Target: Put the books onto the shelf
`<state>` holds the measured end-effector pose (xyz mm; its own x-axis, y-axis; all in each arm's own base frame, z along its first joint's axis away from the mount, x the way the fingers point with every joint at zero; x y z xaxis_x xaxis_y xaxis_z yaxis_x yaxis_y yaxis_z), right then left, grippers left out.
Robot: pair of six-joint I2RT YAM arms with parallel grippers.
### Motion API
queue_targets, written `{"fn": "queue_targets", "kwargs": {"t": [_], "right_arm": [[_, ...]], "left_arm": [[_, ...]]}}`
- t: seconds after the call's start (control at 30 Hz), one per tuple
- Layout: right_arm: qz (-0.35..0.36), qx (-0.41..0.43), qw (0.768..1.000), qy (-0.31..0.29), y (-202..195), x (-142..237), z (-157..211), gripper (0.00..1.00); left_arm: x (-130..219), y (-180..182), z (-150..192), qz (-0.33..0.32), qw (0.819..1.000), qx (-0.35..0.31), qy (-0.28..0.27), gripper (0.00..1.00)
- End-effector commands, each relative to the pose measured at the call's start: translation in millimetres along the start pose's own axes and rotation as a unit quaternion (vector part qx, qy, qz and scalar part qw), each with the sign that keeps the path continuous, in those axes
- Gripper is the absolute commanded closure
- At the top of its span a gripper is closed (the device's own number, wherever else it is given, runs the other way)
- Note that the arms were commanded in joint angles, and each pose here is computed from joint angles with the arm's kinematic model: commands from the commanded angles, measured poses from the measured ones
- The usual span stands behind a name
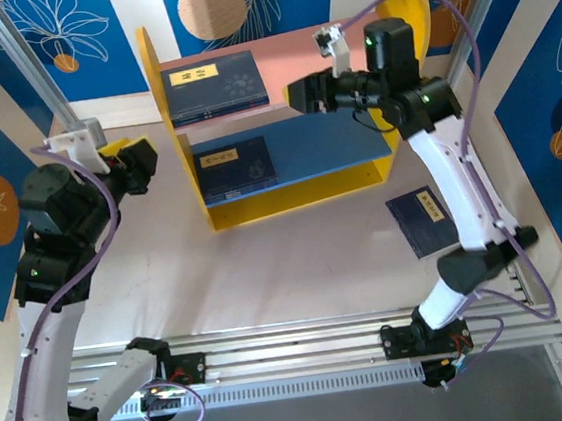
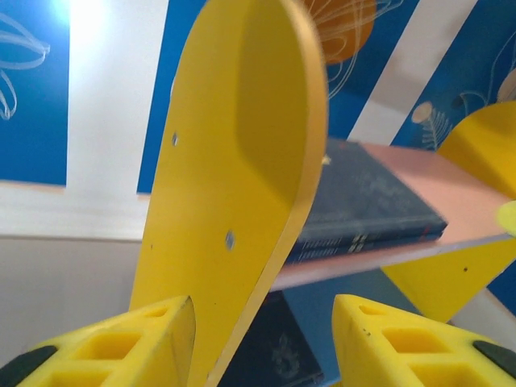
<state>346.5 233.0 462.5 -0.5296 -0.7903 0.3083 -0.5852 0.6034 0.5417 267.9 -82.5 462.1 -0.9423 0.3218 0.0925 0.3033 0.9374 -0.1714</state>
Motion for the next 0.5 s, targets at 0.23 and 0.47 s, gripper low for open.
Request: {"fn": "queue_targets", "kwargs": {"t": [0.23, 0.47], "right_arm": [[0.133, -0.096, 0.986, 0.02, -74, 48, 160, 0.42], [0.305, -0.159, 0.939, 0.009, -152, 92, 236, 0.32]], "left_arm": [[9, 25, 109, -0.04, 0.994, 0.026, 0.098, 0.53], [6, 33, 158, -0.045, 0.988, 0.024, 0.144, 0.53]]}}
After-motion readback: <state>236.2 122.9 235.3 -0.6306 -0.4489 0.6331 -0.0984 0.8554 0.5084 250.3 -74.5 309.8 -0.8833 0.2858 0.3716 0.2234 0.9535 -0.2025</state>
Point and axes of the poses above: each hand's point on the last joint's axis, 136 mm out from that joint toward the fingers, its own x axis back along the fingers, its own y axis along the line the jaws close on, z = x × y, the point moved 1 cm from there along x, back along the fingers, and after that the axes turned 10 degrees about -x, right-handed, at the moved point
